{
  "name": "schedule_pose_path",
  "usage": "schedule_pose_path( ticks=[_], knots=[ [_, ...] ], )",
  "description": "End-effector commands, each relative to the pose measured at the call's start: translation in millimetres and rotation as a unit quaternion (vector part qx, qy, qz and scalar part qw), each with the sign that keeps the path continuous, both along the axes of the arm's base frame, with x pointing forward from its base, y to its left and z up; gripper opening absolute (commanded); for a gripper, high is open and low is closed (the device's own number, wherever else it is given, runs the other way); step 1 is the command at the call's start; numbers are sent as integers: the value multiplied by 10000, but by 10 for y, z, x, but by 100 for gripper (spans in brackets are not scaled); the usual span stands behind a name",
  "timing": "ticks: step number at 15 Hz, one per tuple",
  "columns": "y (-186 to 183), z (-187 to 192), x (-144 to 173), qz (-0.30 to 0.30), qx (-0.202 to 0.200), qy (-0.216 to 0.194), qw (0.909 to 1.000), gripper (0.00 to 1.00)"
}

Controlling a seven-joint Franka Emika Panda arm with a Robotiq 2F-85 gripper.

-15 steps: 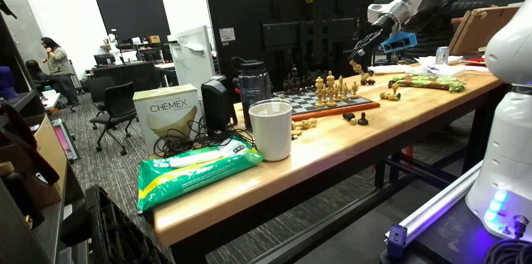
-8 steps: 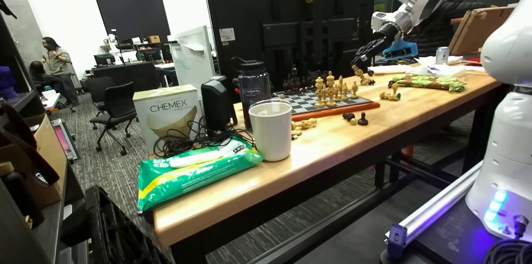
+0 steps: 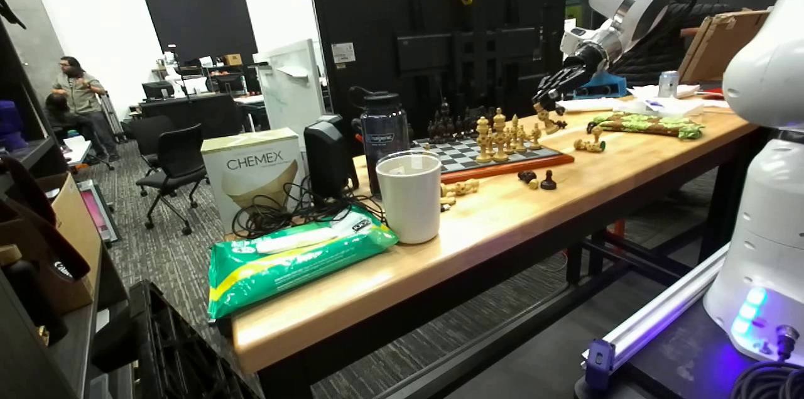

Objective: Put one white chess piece on the chess board.

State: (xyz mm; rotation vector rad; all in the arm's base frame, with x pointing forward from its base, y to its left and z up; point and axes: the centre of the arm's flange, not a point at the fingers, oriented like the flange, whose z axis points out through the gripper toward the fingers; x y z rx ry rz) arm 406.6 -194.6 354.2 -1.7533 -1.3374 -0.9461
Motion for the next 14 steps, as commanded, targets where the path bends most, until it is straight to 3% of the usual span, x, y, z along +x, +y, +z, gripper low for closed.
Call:
schedule_pose_path(
  ticks=[1,8,14],
  knots=[
    [-153,-117,70,146,239,-236,9993,4],
    [-291,-353,148,278,562,-353,9974,4],
    [-326,-352,431,329,706,-414,9961,4]
  ],
)
